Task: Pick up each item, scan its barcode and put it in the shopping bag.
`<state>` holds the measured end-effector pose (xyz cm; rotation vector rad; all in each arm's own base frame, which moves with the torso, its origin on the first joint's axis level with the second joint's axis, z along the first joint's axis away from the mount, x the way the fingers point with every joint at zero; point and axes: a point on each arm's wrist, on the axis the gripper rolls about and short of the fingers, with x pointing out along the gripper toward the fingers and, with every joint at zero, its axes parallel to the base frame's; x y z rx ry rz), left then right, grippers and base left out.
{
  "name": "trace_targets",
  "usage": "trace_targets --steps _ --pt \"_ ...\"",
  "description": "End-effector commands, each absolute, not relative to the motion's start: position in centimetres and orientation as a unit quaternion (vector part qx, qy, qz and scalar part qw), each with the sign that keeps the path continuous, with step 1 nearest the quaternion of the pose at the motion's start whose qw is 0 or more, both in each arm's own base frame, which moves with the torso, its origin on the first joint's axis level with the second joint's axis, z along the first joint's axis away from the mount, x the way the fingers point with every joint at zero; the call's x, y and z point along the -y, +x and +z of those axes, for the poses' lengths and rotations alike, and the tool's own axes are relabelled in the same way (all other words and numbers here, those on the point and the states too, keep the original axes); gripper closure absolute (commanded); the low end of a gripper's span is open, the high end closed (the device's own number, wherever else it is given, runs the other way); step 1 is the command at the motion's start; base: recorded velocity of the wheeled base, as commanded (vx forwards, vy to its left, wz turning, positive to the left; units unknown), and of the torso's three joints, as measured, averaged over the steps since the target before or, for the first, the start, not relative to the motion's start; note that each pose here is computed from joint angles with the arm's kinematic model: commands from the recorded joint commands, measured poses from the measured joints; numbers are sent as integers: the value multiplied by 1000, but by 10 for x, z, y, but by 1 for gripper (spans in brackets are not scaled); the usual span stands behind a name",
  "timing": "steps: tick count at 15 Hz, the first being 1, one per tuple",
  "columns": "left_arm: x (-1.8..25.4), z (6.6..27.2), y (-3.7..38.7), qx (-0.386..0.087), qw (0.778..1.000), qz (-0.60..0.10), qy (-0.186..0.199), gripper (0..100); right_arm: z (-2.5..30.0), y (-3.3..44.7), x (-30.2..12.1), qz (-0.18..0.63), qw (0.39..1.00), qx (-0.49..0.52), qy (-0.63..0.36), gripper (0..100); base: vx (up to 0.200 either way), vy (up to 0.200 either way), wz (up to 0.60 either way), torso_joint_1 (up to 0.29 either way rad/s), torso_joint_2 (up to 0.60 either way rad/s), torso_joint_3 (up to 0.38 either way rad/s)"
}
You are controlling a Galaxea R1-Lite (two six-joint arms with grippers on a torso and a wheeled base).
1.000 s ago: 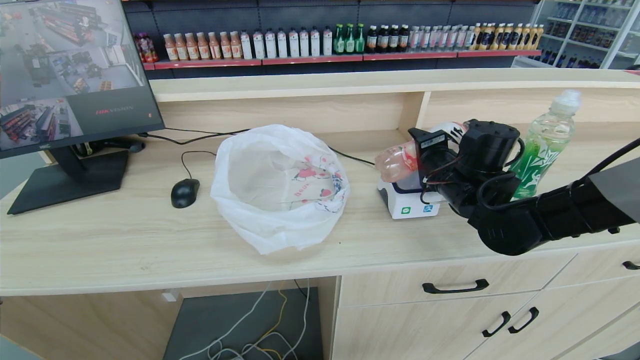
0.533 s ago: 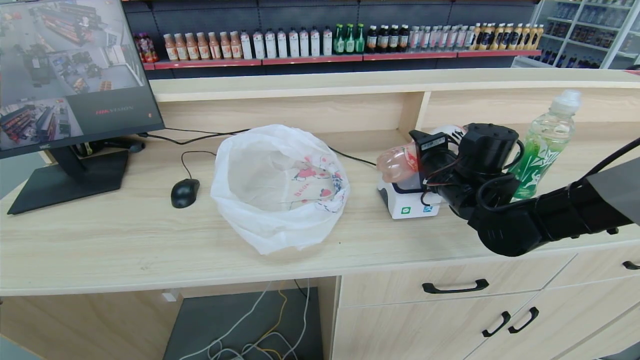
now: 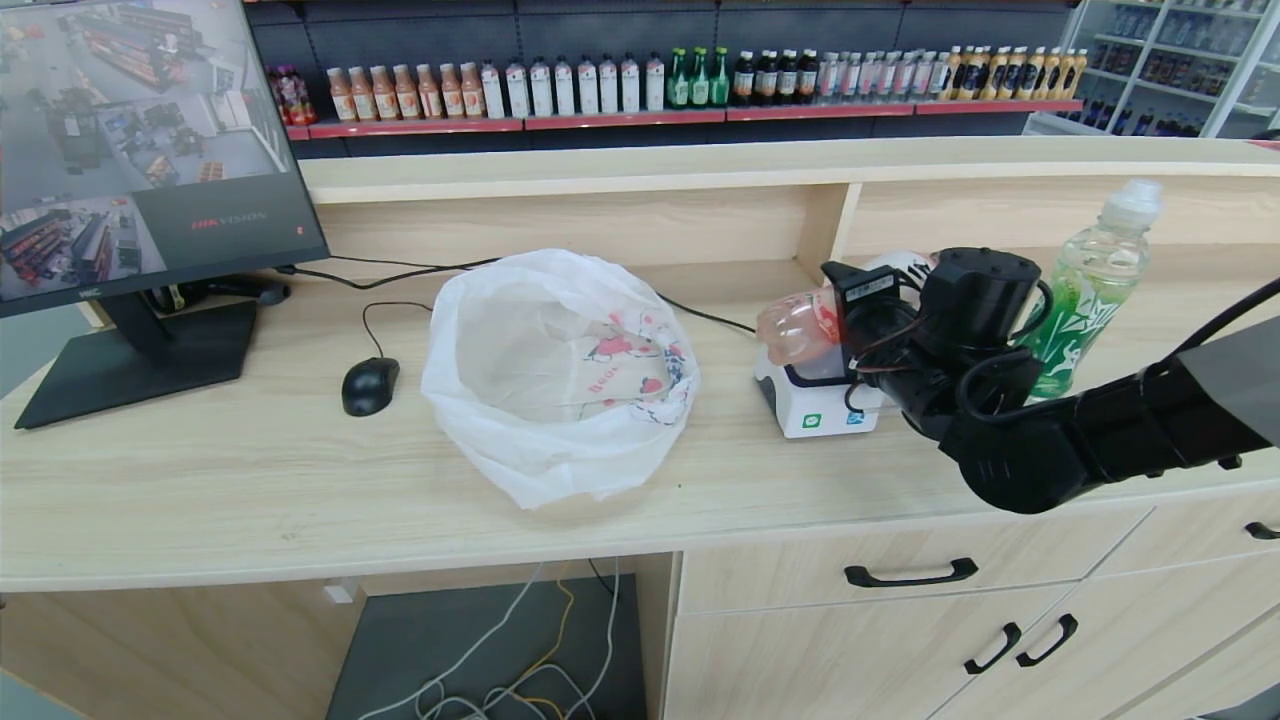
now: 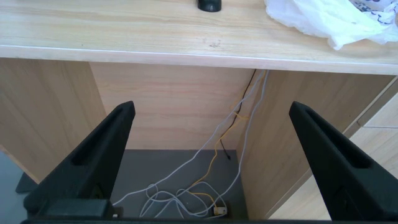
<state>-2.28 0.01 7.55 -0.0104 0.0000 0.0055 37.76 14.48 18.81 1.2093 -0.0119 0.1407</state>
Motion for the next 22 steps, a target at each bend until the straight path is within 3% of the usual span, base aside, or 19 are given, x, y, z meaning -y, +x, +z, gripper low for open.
trace_targets --steps 1,13,22 --pt "0 75 -23 0 1000 3 -5 0 194 375 -144 71 819 12 569 100 0 0 0 0 0 0" --pt "0 75 -23 0 1000 3 -5 0 225 357 -139 86 815 32 572 100 0 0 0 0 0 0" --pt "0 75 -23 0 1000 3 -5 0 256 339 -133 99 876 80 466 100 0 0 0 0 0 0"
